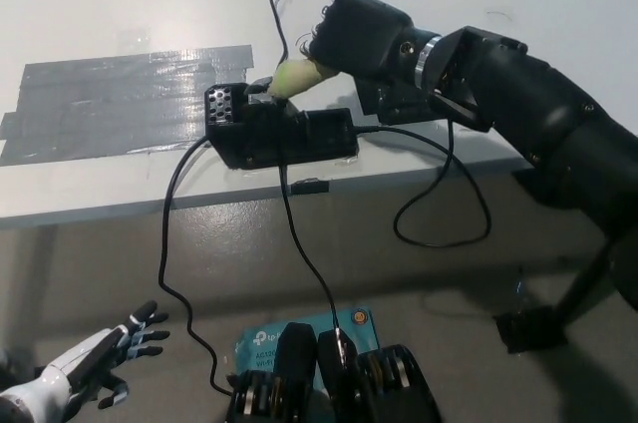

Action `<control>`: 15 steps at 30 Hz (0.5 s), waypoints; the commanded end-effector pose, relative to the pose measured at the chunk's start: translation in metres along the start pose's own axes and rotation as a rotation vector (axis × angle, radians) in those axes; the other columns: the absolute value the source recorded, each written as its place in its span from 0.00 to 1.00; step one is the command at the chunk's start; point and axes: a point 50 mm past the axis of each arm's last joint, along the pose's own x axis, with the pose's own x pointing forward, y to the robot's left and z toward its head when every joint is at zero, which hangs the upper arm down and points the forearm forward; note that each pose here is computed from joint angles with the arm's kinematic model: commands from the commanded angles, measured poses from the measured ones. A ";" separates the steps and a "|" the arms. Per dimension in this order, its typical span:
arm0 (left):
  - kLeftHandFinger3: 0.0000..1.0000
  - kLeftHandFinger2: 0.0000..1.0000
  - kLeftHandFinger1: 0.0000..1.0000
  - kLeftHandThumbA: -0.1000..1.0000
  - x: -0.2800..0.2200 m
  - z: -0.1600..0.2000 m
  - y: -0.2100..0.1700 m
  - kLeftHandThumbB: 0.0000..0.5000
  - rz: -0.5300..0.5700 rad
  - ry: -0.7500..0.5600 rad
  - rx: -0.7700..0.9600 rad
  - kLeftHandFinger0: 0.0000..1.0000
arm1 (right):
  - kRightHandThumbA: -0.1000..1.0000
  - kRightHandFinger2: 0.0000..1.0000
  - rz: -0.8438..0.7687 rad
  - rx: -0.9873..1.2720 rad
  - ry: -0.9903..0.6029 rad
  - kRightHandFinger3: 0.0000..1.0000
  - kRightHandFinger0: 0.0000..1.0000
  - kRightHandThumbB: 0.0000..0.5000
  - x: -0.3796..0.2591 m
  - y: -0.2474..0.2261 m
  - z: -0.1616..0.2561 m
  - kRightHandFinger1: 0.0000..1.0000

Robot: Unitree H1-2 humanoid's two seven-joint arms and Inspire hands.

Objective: The robot uses its right hand to grab and lift the soldering gun kept on the middle of the table and puts it in its base

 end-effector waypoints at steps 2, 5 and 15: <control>1.00 1.00 0.95 1.00 -0.004 0.015 0.010 0.55 0.001 -0.021 0.044 0.91 | 0.14 0.88 0.073 0.037 0.044 1.00 0.61 0.56 0.021 -0.036 0.012 0.59; 1.00 1.00 0.97 1.00 -0.006 0.013 0.009 0.54 0.001 -0.015 0.040 0.93 | 0.48 1.00 0.131 -0.032 0.115 1.00 1.00 1.00 0.019 -0.037 0.016 1.00; 1.00 1.00 0.96 1.00 -0.007 0.010 0.007 0.50 0.007 -0.009 0.042 0.93 | 0.75 1.00 0.163 0.052 0.143 1.00 1.00 1.00 0.014 -0.079 0.029 1.00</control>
